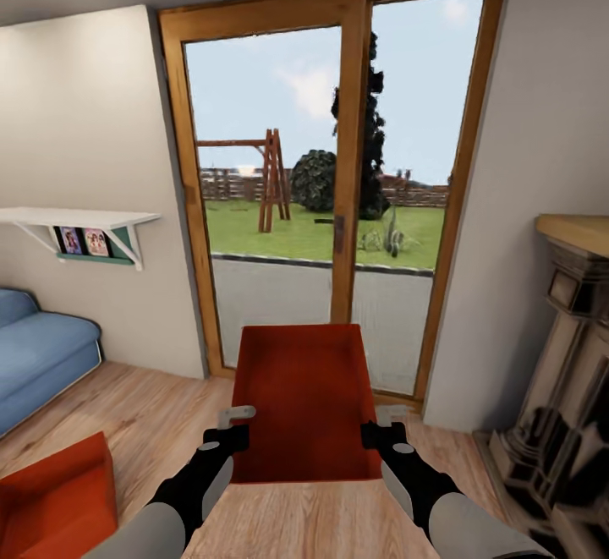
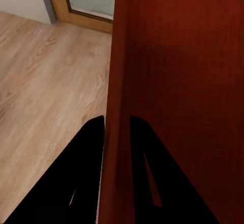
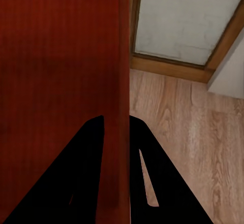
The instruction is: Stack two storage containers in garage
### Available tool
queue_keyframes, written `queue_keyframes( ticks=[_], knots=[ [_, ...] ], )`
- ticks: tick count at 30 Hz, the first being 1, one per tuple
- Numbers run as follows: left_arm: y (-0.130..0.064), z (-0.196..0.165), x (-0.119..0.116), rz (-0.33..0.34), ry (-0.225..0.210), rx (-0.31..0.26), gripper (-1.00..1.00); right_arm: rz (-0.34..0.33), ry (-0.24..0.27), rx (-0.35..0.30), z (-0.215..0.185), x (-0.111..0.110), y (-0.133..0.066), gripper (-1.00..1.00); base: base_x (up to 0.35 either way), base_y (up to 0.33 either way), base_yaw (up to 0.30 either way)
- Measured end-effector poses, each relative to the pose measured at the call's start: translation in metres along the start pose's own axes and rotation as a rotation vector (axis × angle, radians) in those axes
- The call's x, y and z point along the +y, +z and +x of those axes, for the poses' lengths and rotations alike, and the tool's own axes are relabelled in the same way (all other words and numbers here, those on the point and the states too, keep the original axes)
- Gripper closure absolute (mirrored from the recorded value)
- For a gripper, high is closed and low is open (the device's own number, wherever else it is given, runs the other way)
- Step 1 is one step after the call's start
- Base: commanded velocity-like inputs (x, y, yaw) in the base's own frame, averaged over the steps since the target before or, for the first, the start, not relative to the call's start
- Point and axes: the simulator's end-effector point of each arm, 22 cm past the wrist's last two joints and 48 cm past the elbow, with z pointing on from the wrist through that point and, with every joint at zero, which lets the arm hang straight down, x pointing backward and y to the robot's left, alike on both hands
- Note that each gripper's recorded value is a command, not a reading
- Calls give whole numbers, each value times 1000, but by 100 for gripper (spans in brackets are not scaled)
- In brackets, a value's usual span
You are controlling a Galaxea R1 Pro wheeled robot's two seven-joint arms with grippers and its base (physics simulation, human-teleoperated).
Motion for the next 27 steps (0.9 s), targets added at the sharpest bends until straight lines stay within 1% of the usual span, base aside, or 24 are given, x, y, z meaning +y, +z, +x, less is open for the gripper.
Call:
queue_keyframes(
  ticks=[27],
  knots=[
    [-4,-9,-1,3,-2,-18,100,1,0,-18,-10,0,-4,100,0,0,267]
  ],
)
